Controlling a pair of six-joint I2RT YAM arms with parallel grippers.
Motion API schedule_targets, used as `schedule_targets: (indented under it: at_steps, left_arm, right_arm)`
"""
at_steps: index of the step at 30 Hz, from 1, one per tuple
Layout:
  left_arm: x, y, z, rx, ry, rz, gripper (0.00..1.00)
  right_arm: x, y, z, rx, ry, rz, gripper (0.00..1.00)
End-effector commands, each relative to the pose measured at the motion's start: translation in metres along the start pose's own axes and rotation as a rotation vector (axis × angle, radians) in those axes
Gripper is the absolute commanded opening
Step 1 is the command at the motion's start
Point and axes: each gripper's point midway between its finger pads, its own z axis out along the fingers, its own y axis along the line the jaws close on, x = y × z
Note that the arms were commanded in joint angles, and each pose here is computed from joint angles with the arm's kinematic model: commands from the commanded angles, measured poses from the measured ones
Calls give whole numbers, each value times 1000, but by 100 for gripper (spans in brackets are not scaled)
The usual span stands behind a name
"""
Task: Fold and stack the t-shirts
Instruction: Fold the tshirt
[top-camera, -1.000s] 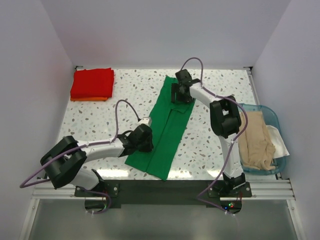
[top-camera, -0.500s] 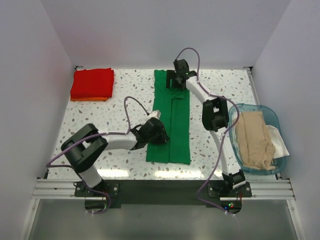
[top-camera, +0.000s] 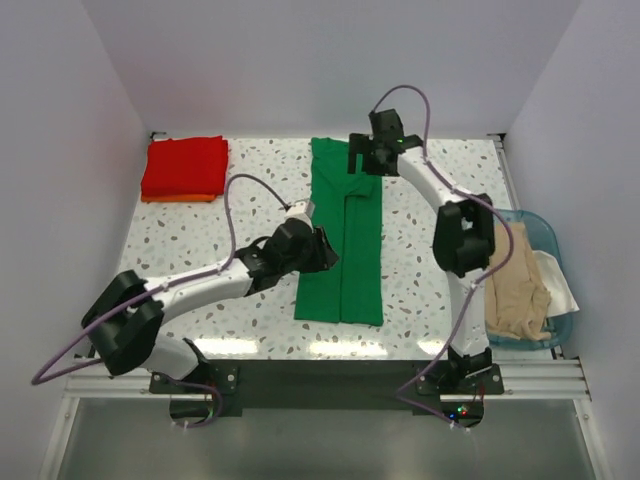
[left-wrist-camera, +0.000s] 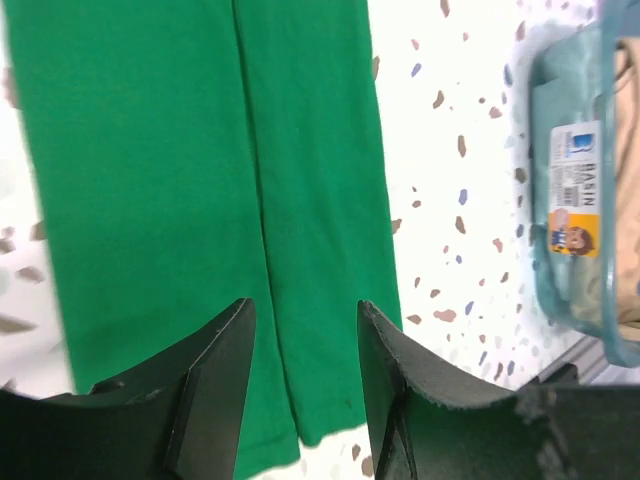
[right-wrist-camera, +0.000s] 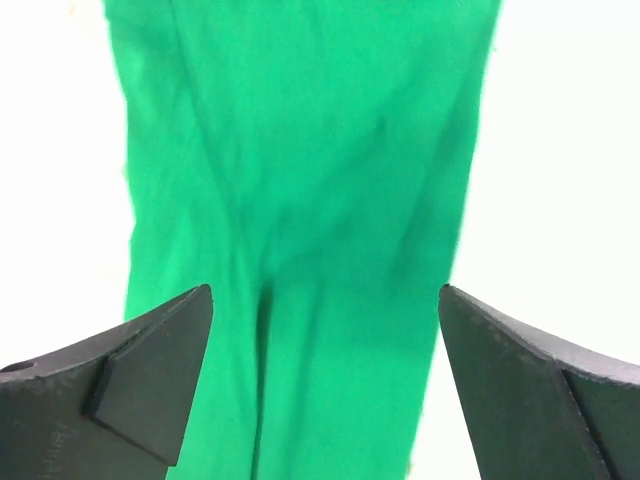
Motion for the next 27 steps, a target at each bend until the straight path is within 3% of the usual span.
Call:
schedule_targets:
  at_steps: [1,4,5,7,8,12,20,24,27]
  left_arm:
    - [-2,31,-28,-78,-22,6,50]
    - [15,53,-45,-75,20,-9,50]
    - [24,59,-51,-59,29,-14,50]
    - [33,62,-57,-23,61,-23,49]
    - [39,68,-60,-20,67,-21,49]
    - [52,66,-67,33,107,6,49]
    - [76,75,-62,32,188,-30,46]
    - [85,81,-58,7,219,-34,44]
    - [92,88,-55,-18,245,-35,43]
  right_arm:
    - [-14,8,-94,-75,-86,116,97]
    - [51,-1,-123,-114,-26,191,87]
    - [105,-6,-115,-133,62,228,83]
    - [129,-10,-143,-172,46,259,72]
    - [176,-20,-141,-157,113,289,70]
    - [255,-26,-166,-206,230,342,67]
    - [326,-30,-197,-263,330,439,61]
    - [346,-28,-202,-282,393,471,54]
    - [355,-29,-208,-287,427,479,54]
